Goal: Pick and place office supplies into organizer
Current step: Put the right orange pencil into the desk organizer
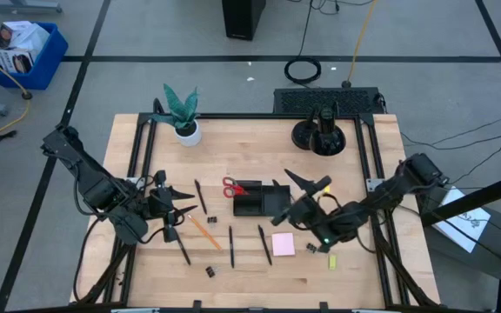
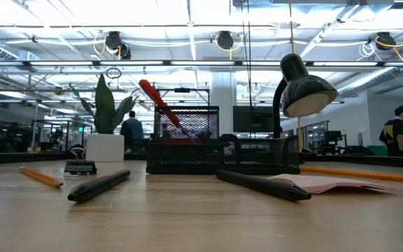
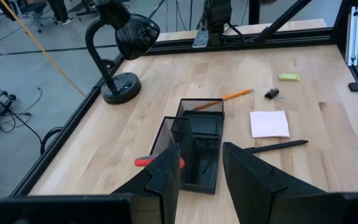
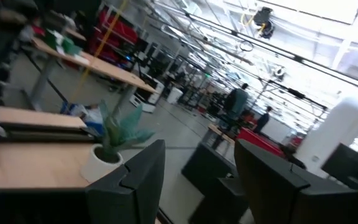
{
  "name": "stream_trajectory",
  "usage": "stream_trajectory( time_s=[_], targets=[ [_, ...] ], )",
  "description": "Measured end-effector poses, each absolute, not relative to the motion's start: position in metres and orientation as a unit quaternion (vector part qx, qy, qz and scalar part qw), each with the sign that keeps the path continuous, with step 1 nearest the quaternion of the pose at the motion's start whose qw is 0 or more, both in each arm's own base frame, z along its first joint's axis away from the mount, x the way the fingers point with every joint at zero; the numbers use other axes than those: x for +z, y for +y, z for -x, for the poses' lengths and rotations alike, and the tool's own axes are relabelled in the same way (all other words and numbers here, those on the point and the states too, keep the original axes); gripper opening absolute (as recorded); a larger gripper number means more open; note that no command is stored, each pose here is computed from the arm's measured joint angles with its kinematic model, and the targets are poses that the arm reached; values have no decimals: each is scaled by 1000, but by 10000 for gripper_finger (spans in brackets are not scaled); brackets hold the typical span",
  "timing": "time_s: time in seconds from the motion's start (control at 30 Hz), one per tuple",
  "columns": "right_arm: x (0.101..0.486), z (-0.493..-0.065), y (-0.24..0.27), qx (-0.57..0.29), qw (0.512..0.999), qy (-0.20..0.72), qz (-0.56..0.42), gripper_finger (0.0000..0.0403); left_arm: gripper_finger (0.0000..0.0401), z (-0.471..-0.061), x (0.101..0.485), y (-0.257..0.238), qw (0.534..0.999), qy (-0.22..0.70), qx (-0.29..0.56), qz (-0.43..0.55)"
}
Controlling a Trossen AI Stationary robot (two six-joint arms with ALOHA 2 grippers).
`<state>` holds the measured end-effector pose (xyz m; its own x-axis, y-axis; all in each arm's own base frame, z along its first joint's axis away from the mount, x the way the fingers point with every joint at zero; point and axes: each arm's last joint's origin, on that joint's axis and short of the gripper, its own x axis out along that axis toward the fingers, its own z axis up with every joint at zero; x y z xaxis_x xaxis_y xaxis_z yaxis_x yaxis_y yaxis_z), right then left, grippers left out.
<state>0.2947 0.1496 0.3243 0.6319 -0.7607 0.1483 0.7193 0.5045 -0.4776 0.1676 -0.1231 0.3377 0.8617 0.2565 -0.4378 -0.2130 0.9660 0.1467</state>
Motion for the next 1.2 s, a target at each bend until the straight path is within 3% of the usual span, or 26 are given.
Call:
stream_trajectory(
  time_s=[0.37, 0.93, 1.2],
  targets=[
    [353, -260, 170, -374, 888, 26, 265, 187, 127, -168, 338, -123, 964, 233, 122, -46],
    [349, -259, 176, -364, 875, 61, 313, 187, 127, -168, 338, -123, 964, 233, 122, -45],
    [366, -247, 166, -371, 877, 65, 299, 187, 127, -168, 338, -123, 964, 233, 122, -45]
  ],
)
